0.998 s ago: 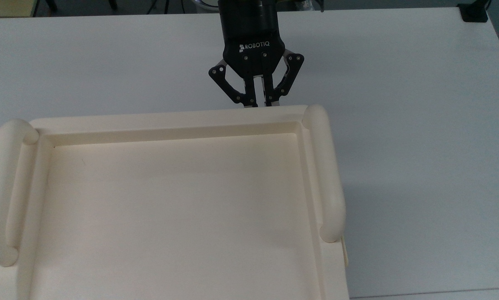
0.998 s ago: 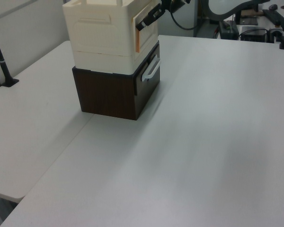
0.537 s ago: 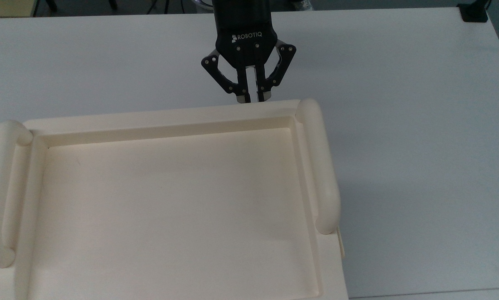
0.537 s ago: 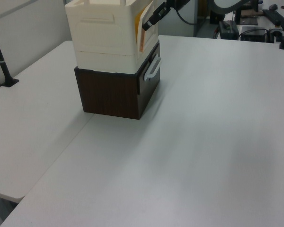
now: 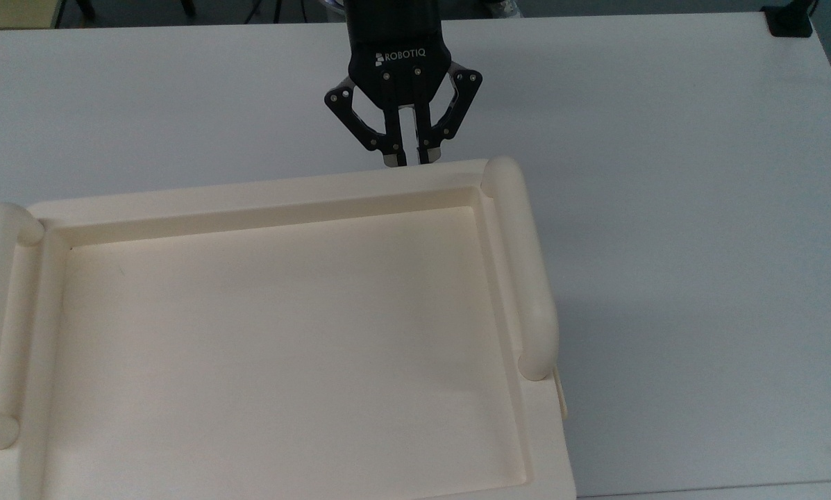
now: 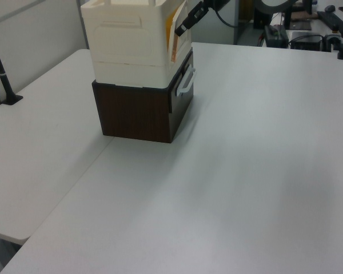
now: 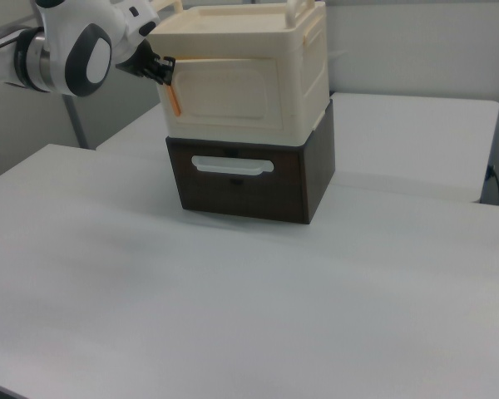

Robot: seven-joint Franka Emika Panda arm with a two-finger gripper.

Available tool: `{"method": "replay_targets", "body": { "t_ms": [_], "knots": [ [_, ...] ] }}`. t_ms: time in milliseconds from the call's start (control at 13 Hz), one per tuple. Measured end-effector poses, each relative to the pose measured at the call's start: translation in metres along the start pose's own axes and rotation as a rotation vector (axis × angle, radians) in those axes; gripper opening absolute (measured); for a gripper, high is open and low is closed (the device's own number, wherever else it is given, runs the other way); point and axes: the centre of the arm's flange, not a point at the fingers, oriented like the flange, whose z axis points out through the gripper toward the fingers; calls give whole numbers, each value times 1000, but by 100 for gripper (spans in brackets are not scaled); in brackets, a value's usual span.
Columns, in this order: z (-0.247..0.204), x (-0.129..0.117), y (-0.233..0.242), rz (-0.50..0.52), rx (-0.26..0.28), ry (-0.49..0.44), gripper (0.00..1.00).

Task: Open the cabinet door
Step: 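Pull the door outward by the tab, swinging it open on its hinge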

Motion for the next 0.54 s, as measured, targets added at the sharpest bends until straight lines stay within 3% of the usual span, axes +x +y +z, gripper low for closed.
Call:
{"method": "replay_targets", "body": {
  "t_ms": [537],
  "knots": [
    [-11, -3, 3, -35, 3, -77, 14]
  ]
}}
